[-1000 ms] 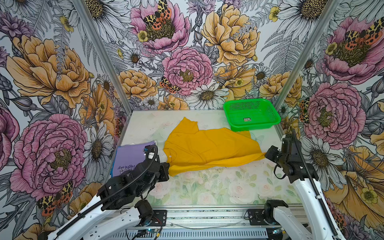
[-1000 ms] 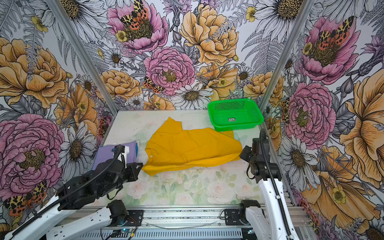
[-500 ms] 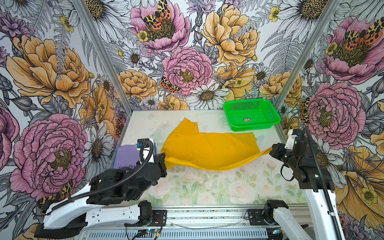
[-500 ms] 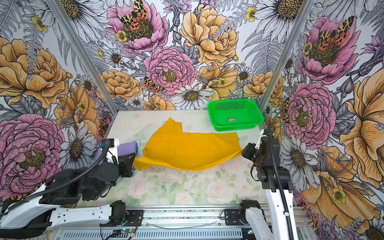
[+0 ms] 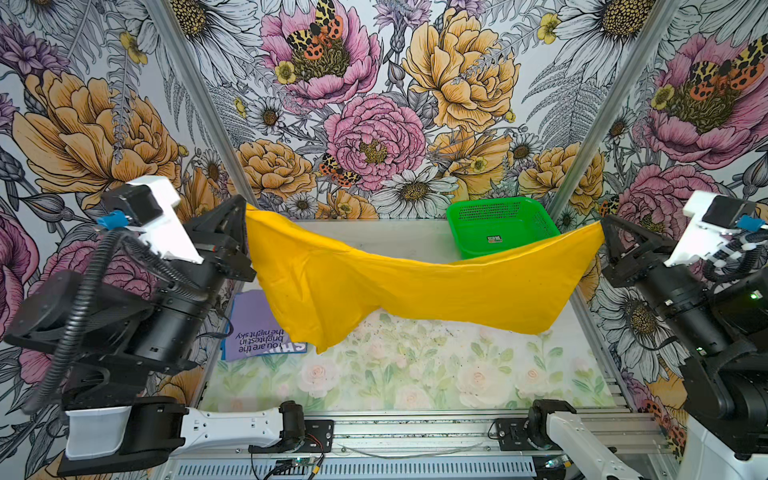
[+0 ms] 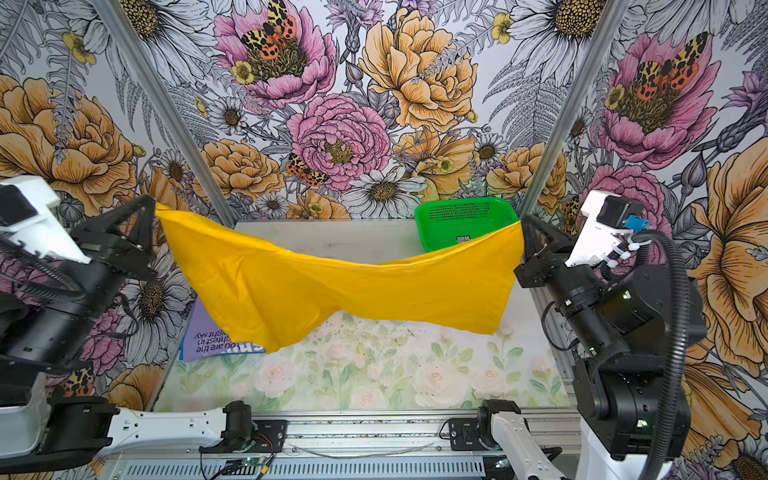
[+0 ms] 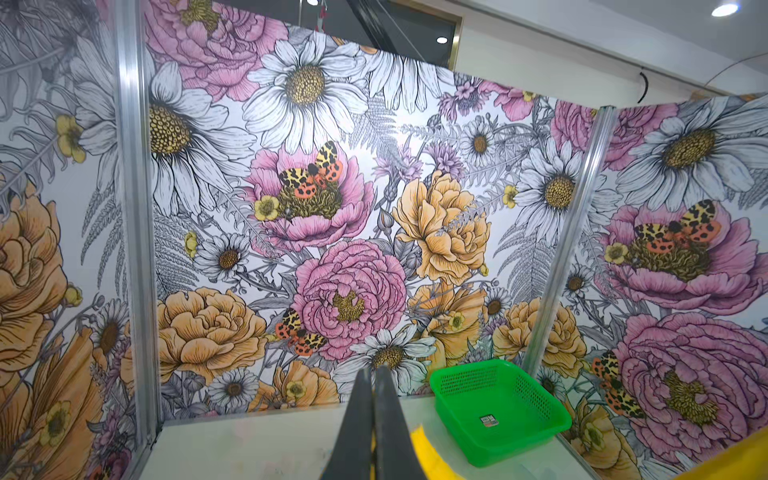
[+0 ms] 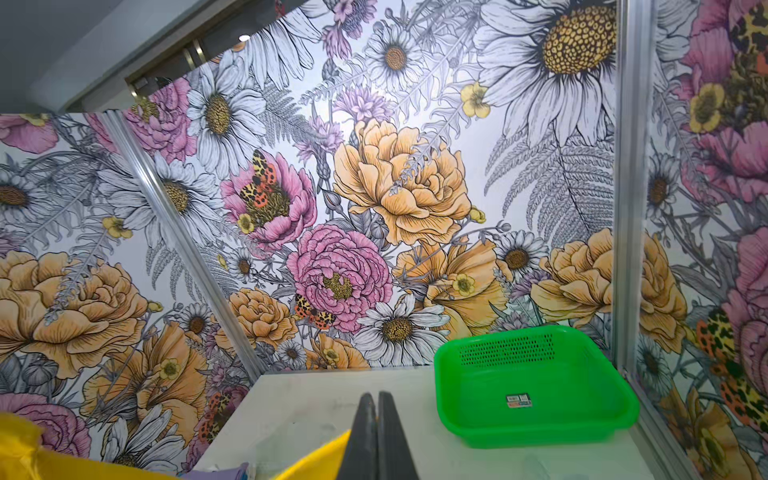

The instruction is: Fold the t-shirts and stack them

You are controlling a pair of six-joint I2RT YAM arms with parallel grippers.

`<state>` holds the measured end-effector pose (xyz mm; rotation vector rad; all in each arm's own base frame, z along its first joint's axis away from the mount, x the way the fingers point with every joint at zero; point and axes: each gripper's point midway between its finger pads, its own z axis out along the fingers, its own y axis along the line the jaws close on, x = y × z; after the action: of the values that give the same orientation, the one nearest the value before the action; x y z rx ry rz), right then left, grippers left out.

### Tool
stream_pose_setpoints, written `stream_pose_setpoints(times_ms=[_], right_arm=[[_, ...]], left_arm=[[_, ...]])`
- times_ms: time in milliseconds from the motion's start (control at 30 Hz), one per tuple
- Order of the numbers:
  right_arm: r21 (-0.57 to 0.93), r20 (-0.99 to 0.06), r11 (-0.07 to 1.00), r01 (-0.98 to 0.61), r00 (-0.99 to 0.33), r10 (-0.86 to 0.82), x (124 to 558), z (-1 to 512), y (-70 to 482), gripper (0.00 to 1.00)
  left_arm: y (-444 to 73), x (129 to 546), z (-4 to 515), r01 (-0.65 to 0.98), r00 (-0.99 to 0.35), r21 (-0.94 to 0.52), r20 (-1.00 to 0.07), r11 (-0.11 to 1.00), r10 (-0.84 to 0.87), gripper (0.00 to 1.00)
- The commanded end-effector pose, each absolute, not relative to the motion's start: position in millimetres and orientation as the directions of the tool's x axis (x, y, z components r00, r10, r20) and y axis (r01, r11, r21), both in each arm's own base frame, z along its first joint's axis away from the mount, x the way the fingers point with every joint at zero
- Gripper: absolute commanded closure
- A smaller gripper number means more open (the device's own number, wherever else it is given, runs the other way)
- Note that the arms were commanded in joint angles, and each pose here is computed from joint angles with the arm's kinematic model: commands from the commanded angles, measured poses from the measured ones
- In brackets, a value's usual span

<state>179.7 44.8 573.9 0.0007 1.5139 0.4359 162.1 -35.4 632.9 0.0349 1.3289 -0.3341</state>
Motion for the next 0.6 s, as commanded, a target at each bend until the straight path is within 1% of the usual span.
stream_pose_setpoints(times_ms=[0, 67, 133, 200, 267, 367, 433, 467, 567], right_arm=[[0.253, -0.961, 0.902, -0.350, 0.014, 0.275, 160, 590, 57, 1.00], [0.286, -0.954, 0.899, -0.332, -0.008, 0.300, 166, 589, 55, 1.00], [0.327, -0.945, 0.899, -0.290, -0.085, 0.317, 189, 570, 50, 1.00], [0.381, -0.920, 0.895, -0.234, -0.196, 0.341, 226, 536, 45, 1.00], [0.420, -0.886, 0.887, -0.189, -0.298, 0.356, 259, 503, 43, 1.00], [0.449, -0.843, 0.882, -0.143, -0.396, 0.364, 296, 463, 40, 1.00], [0.450, -0.834, 0.883, -0.130, -0.414, 0.364, 309, 448, 38, 1.00], [0.446, -0.832, 0.887, -0.121, -0.421, 0.361, 315, 442, 37, 1.00], [0.437, -0.819, 0.894, -0.095, -0.452, 0.353, 330, 425, 32, 1.00]], left_arm=[[-17, 151, 661, 0.277, 0.294, -0.125, -0.933, 0.953, -0.208, 1.00], [-22, 154, 666, 0.260, 0.301, -0.095, -0.938, 0.961, -0.174, 1.00], [-37, 162, 664, 0.203, 0.283, -0.016, -0.956, 0.979, -0.074, 1.00], [-59, 168, 661, 0.155, 0.284, 0.055, -0.959, 0.986, 0.009, 1.00], [-70, 171, 655, 0.131, 0.286, 0.076, -0.958, 0.988, 0.036, 1.00], [-85, 185, 631, 0.095, 0.260, 0.119, -0.961, 0.988, 0.090, 1.00], [-95, 208, 604, 0.101, 0.198, 0.125, -0.975, 0.987, 0.103, 1.00], [-99, 227, 585, 0.111, 0.141, 0.104, -0.986, 0.988, 0.088, 1.00], [-120, 290, 533, 0.210, -0.015, 0.017, -1.000, 0.978, 0.021, 1.00]])
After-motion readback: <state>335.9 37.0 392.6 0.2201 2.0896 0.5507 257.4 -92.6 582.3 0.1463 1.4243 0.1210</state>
